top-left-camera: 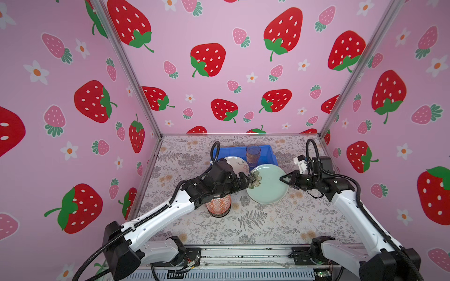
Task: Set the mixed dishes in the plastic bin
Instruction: 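Lift the mint-green flower plate with both grippers and carry it over the bin, then lower the mint-green plate onto the plates in the blue bin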
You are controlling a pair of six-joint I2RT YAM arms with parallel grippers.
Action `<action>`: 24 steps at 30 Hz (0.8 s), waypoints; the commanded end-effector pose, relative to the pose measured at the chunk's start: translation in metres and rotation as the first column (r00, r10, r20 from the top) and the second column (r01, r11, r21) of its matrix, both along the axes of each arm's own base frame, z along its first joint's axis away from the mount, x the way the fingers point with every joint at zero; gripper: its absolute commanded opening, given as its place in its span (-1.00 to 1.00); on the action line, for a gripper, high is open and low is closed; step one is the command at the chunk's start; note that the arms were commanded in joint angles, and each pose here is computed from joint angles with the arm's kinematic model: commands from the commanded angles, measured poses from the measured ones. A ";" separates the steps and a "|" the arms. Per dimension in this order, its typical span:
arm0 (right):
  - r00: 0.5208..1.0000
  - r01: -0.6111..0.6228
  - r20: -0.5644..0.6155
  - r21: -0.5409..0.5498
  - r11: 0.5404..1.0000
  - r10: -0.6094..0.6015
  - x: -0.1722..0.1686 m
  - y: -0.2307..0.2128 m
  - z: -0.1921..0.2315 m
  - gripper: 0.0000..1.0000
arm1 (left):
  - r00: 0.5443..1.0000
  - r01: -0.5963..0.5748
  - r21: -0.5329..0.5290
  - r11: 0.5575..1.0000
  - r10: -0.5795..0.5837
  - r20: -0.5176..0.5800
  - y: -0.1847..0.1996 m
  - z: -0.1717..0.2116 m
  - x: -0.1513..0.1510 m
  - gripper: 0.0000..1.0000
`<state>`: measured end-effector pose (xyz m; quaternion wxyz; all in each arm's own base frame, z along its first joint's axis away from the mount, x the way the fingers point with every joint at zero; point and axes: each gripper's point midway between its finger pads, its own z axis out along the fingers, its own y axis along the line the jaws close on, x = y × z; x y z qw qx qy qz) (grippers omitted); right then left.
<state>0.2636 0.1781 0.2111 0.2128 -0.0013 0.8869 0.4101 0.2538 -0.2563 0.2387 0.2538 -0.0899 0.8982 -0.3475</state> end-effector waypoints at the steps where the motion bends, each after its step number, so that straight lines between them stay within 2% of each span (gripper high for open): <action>1: 0.993 -0.052 0.110 0.114 0.992 0.039 0.018 0.023 0.045 -1.00 | 0.998 -0.051 0.059 0.997 0.049 0.033 0.040 0.010 0.006 0.98; 8: 0.985 -0.071 0.169 0.141 0.987 0.047 0.051 0.061 0.061 -1.00 | 0.986 -0.142 0.098 0.985 0.132 0.099 0.104 0.046 0.032 0.98; 16: 0.981 -0.053 0.193 0.158 0.986 0.021 0.089 0.110 0.052 -1.00 | 0.979 -0.157 0.095 0.983 0.143 0.145 0.136 0.071 0.075 0.98; 24: 0.980 -0.039 0.197 0.122 0.992 0.014 0.123 0.154 0.033 -1.00 | 0.974 -0.173 0.137 0.975 0.149 0.169 0.152 0.062 0.113 0.98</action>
